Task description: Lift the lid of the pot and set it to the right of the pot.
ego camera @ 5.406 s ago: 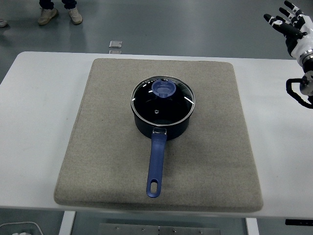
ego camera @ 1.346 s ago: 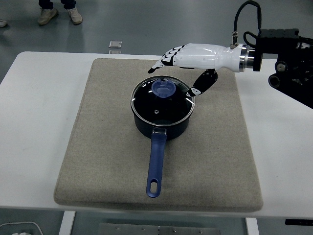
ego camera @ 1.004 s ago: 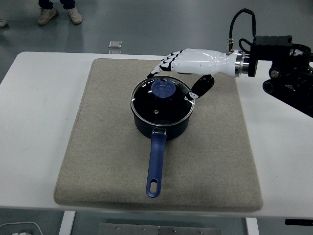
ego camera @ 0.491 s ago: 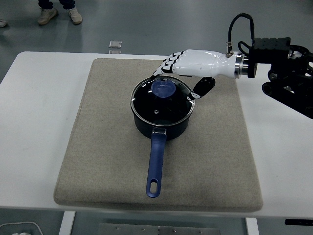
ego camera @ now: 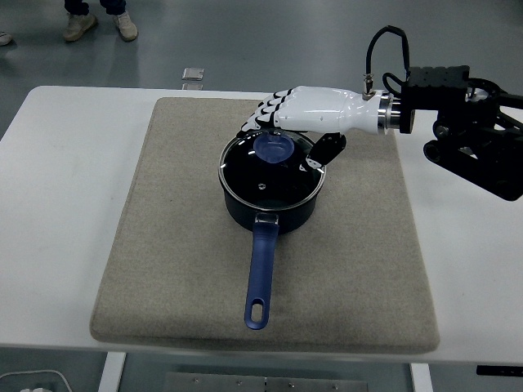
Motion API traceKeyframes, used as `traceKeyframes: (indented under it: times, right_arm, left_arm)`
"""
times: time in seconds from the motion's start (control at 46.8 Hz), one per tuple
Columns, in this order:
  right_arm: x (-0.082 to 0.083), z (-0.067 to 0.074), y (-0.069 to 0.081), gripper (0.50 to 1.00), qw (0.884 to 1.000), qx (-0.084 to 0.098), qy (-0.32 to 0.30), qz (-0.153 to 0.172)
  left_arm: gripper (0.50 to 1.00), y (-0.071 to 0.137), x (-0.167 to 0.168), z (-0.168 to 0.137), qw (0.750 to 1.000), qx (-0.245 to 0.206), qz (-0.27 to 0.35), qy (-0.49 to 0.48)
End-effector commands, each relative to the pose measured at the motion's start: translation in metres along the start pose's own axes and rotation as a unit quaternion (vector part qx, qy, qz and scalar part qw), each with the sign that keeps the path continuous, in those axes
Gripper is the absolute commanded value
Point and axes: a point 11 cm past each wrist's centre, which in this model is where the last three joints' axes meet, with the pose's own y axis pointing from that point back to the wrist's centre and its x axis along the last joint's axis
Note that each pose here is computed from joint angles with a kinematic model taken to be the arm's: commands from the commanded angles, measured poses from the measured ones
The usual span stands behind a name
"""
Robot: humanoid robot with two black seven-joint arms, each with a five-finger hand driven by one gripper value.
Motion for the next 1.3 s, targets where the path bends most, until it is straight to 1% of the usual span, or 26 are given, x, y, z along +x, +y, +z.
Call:
traceKeyframes:
  times: [0.0, 0.107, 0.235, 0.62, 0.876, 0.983, 1.068, 1.132, 1.282]
  right_arm:
    - [-0.001, -0.001, -0.002, 0.911, 1.0, 0.002, 0.0, -0.001]
    - [-0.001, -0.001, -0.002, 0.911, 1.0, 0.002, 0.0, 0.0]
    - [-0.001, 0.004, -0.001, 0.911, 1.0, -0.006, 0.004, 0.001]
    - [0.0, 0.007, 0.001, 0.911, 1.0, -0.011, 0.009, 0.002]
    - [-0.005, 0.008, 0.001, 0.911, 1.0, -0.014, 0.008, -0.001]
    - [-0.008, 0.011, 0.002, 0.909, 1.0, -0.018, 0.01, -0.005]
    - [-0.016, 0.007, -0.003, 0.909, 1.0, -0.011, 0.015, -0.016]
    - [-0.018, 0.004, -0.007, 0.911, 1.0, -0.006, 0.017, -0.016]
    - [-0.018, 0.003, -0.008, 0.909, 1.0, -0.005, 0.018, -0.017]
  left_arm:
    - [1.0, 0.0, 0.0, 0.0, 1.0, 0.0, 0.0, 0.0]
    - [1.0, 0.0, 0.0, 0.0, 1.0, 0.0, 0.0, 0.0]
    - [1.0, 0.0, 0.0, 0.0, 1.0, 0.0, 0.0, 0.0]
    - [1.0, 0.0, 0.0, 0.0, 1.0, 0.0, 0.0, 0.0]
    - [1.0, 0.0, 0.0, 0.0, 1.0, 0.0, 0.0, 0.0]
    - [1.0, 0.0, 0.0, 0.0, 1.0, 0.0, 0.0, 0.0]
    - [1.0, 0.0, 0.0, 0.0, 1.0, 0.0, 0.0, 0.0]
    - [1.0, 0.0, 0.0, 0.0, 1.0, 0.0, 0.0, 0.0]
    - [1.0, 0.0, 0.0, 0.0, 1.0, 0.0, 0.0, 0.0]
